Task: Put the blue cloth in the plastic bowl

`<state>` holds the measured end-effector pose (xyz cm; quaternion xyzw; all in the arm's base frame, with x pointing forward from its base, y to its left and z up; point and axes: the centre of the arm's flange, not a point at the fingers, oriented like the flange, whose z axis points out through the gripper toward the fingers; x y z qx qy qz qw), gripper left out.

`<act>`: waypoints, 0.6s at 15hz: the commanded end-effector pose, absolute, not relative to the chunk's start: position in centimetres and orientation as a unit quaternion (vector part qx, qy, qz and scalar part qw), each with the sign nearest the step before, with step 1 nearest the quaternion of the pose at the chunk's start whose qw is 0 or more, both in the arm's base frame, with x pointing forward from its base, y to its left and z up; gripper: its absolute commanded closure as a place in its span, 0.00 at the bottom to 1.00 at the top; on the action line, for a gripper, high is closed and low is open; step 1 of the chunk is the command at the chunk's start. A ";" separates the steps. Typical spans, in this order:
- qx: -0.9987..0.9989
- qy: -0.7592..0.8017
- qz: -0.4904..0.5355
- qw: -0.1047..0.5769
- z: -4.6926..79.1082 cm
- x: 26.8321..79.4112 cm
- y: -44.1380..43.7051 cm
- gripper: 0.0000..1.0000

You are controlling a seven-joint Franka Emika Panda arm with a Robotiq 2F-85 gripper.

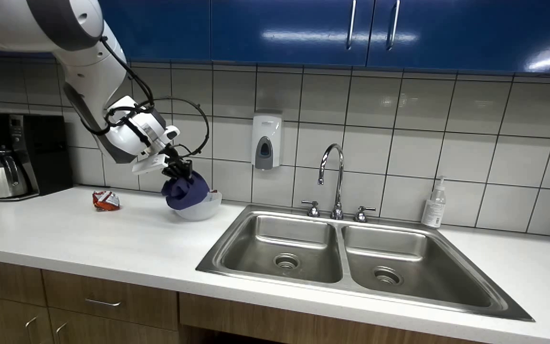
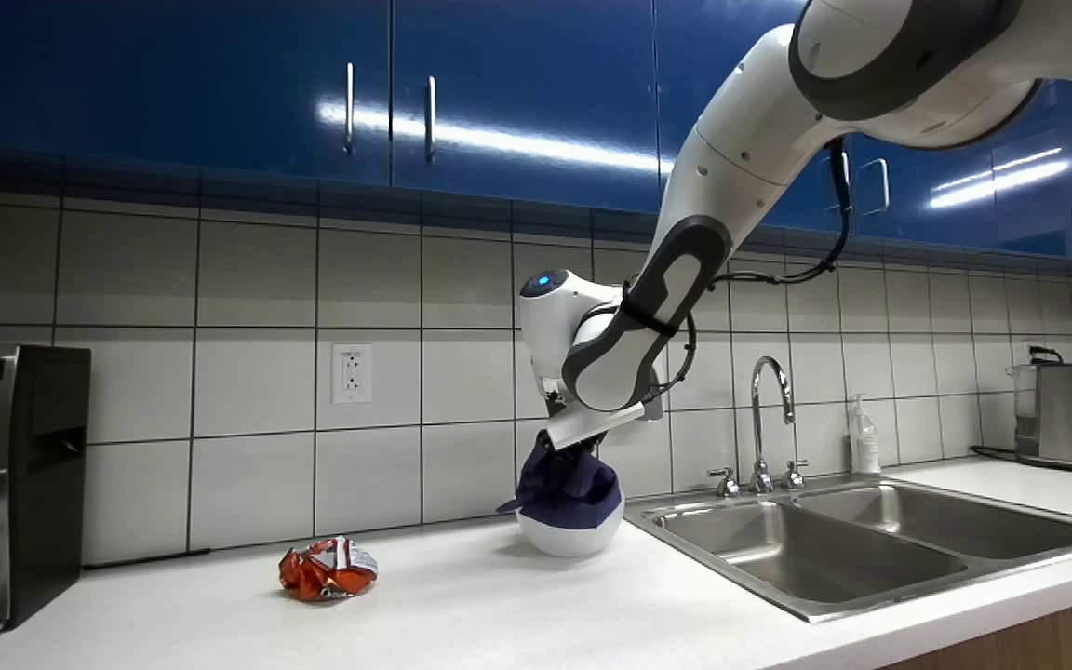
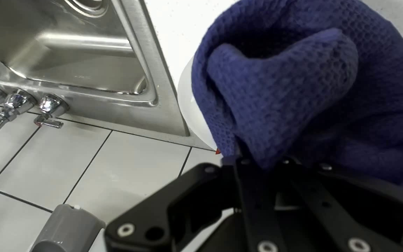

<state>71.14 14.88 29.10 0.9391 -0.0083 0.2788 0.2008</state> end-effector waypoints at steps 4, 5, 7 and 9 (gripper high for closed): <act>0.933 -0.031 0.284 0.221 26.0 74.0 14.2 0.98; 0.932 -0.031 0.284 0.222 25.7 74.2 14.3 0.98; 0.932 -0.033 0.287 0.221 25.4 74.6 14.5 0.98; 0.931 -0.038 0.290 0.219 25.2 75.2 14.6 0.98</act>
